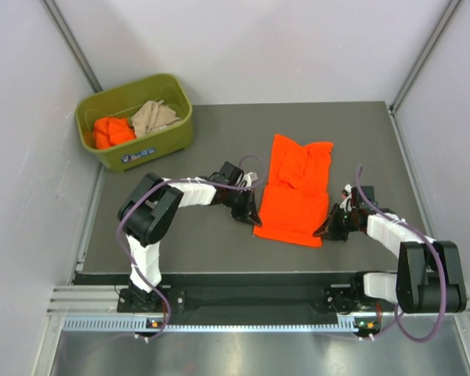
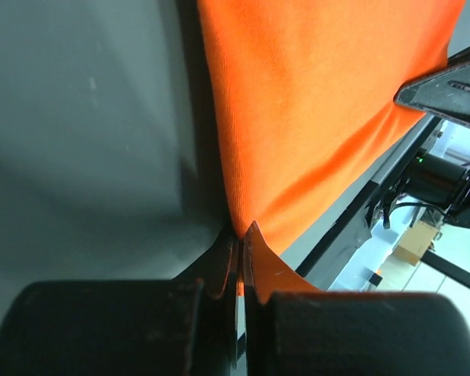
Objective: Fold and stack the t-shirts
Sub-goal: Fold the tshirt
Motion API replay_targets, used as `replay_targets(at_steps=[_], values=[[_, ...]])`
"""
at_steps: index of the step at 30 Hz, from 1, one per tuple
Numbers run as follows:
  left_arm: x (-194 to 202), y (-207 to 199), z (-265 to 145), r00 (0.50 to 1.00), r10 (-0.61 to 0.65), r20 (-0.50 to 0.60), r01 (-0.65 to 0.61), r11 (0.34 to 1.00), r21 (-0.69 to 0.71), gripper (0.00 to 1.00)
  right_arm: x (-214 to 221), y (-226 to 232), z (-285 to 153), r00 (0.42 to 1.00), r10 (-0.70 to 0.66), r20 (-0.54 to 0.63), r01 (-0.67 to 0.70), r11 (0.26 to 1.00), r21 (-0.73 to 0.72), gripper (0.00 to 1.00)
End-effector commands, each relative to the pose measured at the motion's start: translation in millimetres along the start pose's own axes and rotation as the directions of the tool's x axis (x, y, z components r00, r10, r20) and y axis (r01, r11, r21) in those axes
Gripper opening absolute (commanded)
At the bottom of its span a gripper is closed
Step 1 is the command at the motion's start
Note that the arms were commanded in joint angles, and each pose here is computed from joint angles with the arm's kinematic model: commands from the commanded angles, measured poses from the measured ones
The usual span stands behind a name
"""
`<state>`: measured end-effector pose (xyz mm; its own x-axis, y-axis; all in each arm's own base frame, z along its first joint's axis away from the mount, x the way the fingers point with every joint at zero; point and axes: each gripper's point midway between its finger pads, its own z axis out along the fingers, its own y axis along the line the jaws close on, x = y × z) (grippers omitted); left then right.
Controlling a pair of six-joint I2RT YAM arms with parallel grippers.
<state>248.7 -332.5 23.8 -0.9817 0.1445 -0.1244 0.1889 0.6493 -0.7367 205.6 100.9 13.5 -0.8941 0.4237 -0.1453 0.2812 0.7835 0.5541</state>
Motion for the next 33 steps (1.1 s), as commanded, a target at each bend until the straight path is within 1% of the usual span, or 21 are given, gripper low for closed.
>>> replay_targets(at_steps=[1, 6, 9, 11, 12, 13, 14, 15, 16, 17, 18, 19, 20, 21, 22, 23, 24, 28, 29, 33], values=[[-0.6, -9.2, -18.8, 0.997, 0.048, 0.058, -0.047, 0.999, -0.014, 0.0, 21.3, -10.6, -5.2, 0.999, -0.015, -0.04, 0.016, 0.999, 0.036, 0.0], [3.3, -23.4, -33.4, 0.997, 0.036, 0.068, -0.036, 0.999, 0.008, 0.0, 29.2, -0.2, -16.9, 0.999, -0.018, -0.027, 0.019, 1.0, 0.003, 0.0], [-2.9, -37.0, -38.6, 0.997, 0.034, 0.071, -0.036, 0.999, 0.028, 0.0, 17.6, 12.7, -25.1, 1.0, -0.018, 0.004, 0.019, 1.0, -0.017, 0.0], [-18.1, -50.4, -41.5, 0.994, 0.053, 0.092, -0.057, 0.998, 0.041, 0.0, -1.5, 28.6, -32.6, 0.999, -0.026, 0.043, 0.027, 0.999, -0.039, 0.0], [-29.3, -57.8, -42.6, 0.994, 0.059, 0.094, -0.063, 0.997, 0.039, 0.0, -18.0, 40.7, -39.6, 0.996, -0.04, 0.08, 0.044, 0.998, -0.051, 0.0], [-35.7, -61.5, -42.4, 0.993, 0.066, 0.096, -0.07, 0.997, 0.038, 0.0, -26.3, 46.4, -42.6, 0.995, -0.044, 0.092, 0.049, 0.997, -0.055, 0.0], [-43.5, -64.0, -43.4, 0.992, 0.07, 0.104, -0.074, 0.997, 0.035, 0.0, -33.8, 46.0, -40.8, 0.996, -0.03, 0.081, 0.034, 0.998, -0.046, 0.0], [-58.9, -70.4, -43.2, 0.99, 0.074, 0.117, -0.08, 0.996, 0.041, 0.0, -50.5, 57.6, -48.4, 0.993, -0.049, 0.106, 0.056, 0.997, -0.059, 0.0], [-67.9, -73.6, -44.0, 0.989, 0.078, 0.129, -0.085, 0.995, 0.048, 0.0, -59.8, 60.0, -49.9, 0.992, -0.052, 0.111, 0.058, 0.997, -0.058, 0.0], [-77.1, -75.5, -45.0, 0.987, 0.076, 0.141, -0.084, 0.995, 0.05, 0.0, -66.0, 61.1, -46.2, 0.994, -0.048, 0.094, 0.053, 0.997, -0.051, 0.0], [-89.6, -76.7, -48.6, 0.985, 0.069, 0.16, -0.079, 0.995, 0.054, 0.0, -80.0, 58.3, -50.0, 0.993, -0.038, 0.116, 0.043, 0.998, -0.046, 0.0], [-107.7, -83.1, -49.6, 0.98, 0.075, 0.182, -0.087, 0.994, 0.061, 0.0, -96.4, 68.1, -57.9, 0.988, -0.048, 0.144, 0.056, 0.997, -0.057, 0.0], [-118.0, -86.1, -51.4, 0.977, 0.081, 0.199, -0.095, 0.994, 0.062, 0.0, -106.1, 65.1, -55.7, 0.99, -0.037, 0.137, 0.045, 0.998, -0.053, 0.0], [-139.8, -90.9, -54.6, 0.97, 0.082, 0.23, -0.101, 0.992, 0.071, 0.0, -113.5, 66.5, -56.6, 0.99, -0.034, 0.139, 0.042, 0.998, -0.055, 0.0], [-149.0, -93.7, -55.6, 0.967, 0.08, 0.24, -0.102, 0.992, 0.081, 0.0, -127.2, 74.2, -61.4, 0.987, -0.045, 0.157, 0.057, 0.996, -0.07, 0.0], [-158.6, -95.3, -56.2, 0.964, 0.077, 0.253, -0.102, 0.991, 0.085, 0.0, -135.1, 69.8, -55.4, 0.989, -0.034, 0.144, 0.043, 0.997, -0.063, 0.0], [-176.2, -95.7, -55.9, 0.959, 0.072, 0.275, -0.101, 0.99, 0.093, 0.0, -143.0, 70.8, -54.9, 0.988, -0.035, 0.148, 0.045, 0.997, -0.065, 0.0], [-213.1, -96.4, -53.8, 0.947, 0.041, 0.32, -0.089, 0.987, 0.137, 0.0, -186.5, 87.1, -53.3, 0.982, -0.041, 0.182, 0.063, 0.991, -0.114, 0.0], [-219.8, -96.2, -52.6, 0.943, 0.04, 0.33, -0.091, 0.986, 0.142, 0.0, -191.8, 84.7, -43.7, 0.986, -0.033, 0.162, 0.052, 0.992, -0.115, 0.0], [-249.0, -93.7, -45.2, 0.933, 0.02, 0.36, -0.09, 0.98, 0.179, 0.0, -221.7, 93.1, -35.2, 0.985, -0.026, 0.171, 0.05, 0.989, -0.14, 0.0]])
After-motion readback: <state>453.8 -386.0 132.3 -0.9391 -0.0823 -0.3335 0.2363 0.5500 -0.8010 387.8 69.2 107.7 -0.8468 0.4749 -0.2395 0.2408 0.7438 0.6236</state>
